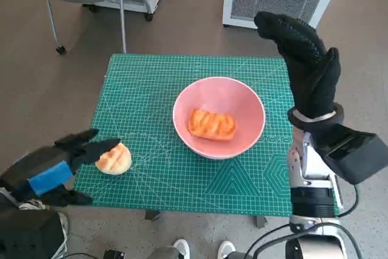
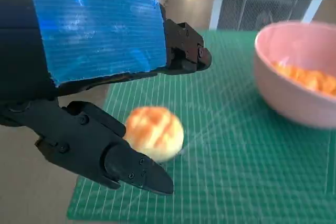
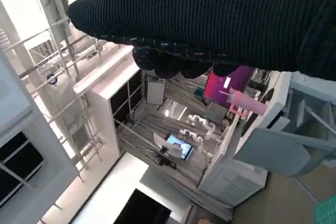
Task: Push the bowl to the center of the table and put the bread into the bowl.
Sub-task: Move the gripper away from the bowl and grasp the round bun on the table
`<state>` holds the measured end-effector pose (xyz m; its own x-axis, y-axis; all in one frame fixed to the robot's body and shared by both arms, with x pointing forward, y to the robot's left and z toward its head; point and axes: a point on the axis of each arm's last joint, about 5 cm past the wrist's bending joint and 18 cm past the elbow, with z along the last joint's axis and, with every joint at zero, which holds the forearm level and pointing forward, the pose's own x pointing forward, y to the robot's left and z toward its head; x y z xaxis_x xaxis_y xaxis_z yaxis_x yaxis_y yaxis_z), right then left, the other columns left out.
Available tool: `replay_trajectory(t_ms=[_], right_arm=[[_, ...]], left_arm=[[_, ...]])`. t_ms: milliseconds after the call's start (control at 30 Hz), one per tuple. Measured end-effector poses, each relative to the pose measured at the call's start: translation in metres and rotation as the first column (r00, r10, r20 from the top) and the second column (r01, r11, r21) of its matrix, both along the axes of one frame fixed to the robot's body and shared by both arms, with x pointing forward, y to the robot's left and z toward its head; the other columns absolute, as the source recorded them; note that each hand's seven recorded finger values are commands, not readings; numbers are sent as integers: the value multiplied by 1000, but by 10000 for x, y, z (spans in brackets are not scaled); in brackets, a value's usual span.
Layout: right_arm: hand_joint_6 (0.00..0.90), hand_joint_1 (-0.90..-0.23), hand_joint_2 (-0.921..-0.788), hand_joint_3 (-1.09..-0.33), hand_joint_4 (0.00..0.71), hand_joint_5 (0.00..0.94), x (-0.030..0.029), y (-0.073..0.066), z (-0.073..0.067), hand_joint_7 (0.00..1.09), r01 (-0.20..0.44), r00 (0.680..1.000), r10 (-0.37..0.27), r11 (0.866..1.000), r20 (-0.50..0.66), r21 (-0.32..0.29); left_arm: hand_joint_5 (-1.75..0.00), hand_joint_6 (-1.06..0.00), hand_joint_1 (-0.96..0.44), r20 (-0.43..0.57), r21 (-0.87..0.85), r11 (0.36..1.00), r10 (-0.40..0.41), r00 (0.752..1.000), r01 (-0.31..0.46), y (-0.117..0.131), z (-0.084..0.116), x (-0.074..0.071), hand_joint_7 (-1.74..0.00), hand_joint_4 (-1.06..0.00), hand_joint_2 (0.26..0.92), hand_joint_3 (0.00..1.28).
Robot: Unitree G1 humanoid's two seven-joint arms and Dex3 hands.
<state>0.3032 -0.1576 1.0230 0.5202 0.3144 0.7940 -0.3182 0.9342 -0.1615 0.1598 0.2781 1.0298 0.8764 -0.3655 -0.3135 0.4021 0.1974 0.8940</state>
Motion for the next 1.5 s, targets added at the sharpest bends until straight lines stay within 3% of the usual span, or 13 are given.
replay_trajectory(t_ms=[333, 733, 1067, 1500], right_arm=[[-1, -754, -921, -881, 268, 11, -9, -12, 24, 700, 2, 1000, -2, 1000, 9, -3], [-1, -752, -921, -887, 261, 9, -11, -17, 29, 688, 5, 1000, -5, 1000, 13, -8], [-1, -753, -921, -884, 262, 10, -5, -33, 18, 690, 11, 1000, -11, 1000, 10, -12], [-1, -753, -921, -882, 262, 10, 2, -36, 9, 690, 10, 1000, -10, 1000, 5, -16]], left_arm=[[-19, -257, -368, -65, -25, 999, 20, 998, -21, 52, -272, 91, -23, -149, 776, 0], [-37, -411, -219, 30, -68, 996, 59, 998, -57, 29, -724, 245, -44, -390, 839, 14], [-52, -501, -186, 143, -50, 995, 92, 985, -86, 55, -888, 358, -62, -504, 881, 19], [-42, -576, -161, 173, -14, 991, 131, 976, -130, 55, -973, 470, -75, -557, 887, 11]])
